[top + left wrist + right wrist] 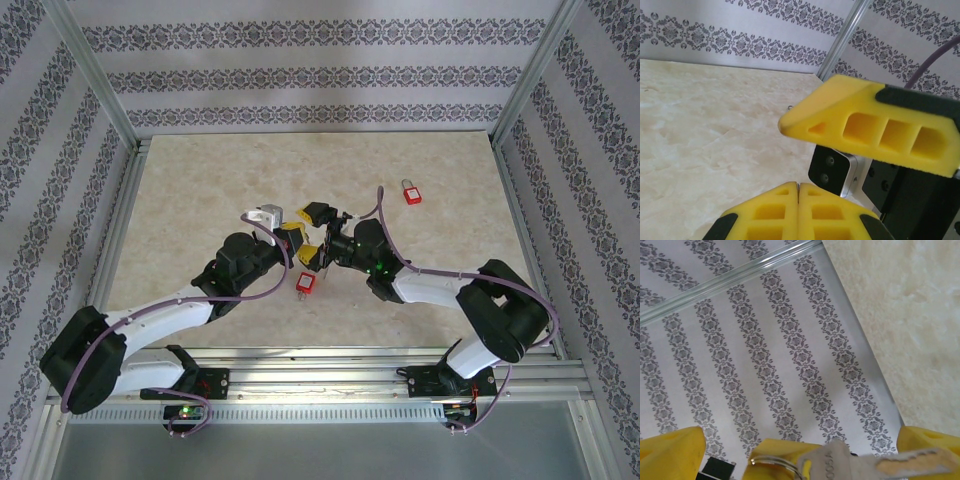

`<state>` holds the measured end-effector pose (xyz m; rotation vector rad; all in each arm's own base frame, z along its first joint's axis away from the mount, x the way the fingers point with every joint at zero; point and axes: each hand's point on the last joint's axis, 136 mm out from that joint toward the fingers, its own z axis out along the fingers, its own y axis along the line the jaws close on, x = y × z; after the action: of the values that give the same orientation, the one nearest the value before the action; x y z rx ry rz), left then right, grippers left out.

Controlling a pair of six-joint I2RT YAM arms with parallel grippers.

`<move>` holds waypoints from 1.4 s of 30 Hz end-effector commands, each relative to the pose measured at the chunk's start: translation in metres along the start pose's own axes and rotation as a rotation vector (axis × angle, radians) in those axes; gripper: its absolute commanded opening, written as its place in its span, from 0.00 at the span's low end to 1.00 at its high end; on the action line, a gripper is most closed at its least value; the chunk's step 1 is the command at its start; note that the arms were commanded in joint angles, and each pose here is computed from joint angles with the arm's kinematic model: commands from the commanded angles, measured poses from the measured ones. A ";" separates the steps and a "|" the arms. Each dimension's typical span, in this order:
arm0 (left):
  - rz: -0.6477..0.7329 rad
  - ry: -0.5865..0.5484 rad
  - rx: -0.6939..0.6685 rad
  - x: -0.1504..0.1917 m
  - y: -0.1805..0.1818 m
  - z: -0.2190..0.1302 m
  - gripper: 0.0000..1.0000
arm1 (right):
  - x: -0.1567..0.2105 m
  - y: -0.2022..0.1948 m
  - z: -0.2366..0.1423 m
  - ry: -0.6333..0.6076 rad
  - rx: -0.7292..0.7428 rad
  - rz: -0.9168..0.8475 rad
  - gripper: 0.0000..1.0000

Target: Unlock with the key

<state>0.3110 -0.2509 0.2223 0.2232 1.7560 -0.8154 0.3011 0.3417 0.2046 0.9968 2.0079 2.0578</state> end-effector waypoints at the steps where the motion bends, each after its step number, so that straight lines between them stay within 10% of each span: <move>1: -0.017 -0.063 0.038 -0.016 -0.007 -0.003 0.00 | 0.001 0.019 0.004 0.002 -0.080 -0.002 0.97; 42: -0.068 -0.039 0.031 0.000 -0.001 -0.025 0.00 | -0.028 0.009 -0.007 -0.073 -0.065 -0.015 0.55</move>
<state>0.2943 -0.2384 0.2189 0.1787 1.7497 -0.8645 0.3174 0.3255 0.1983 1.0484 1.9423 2.0293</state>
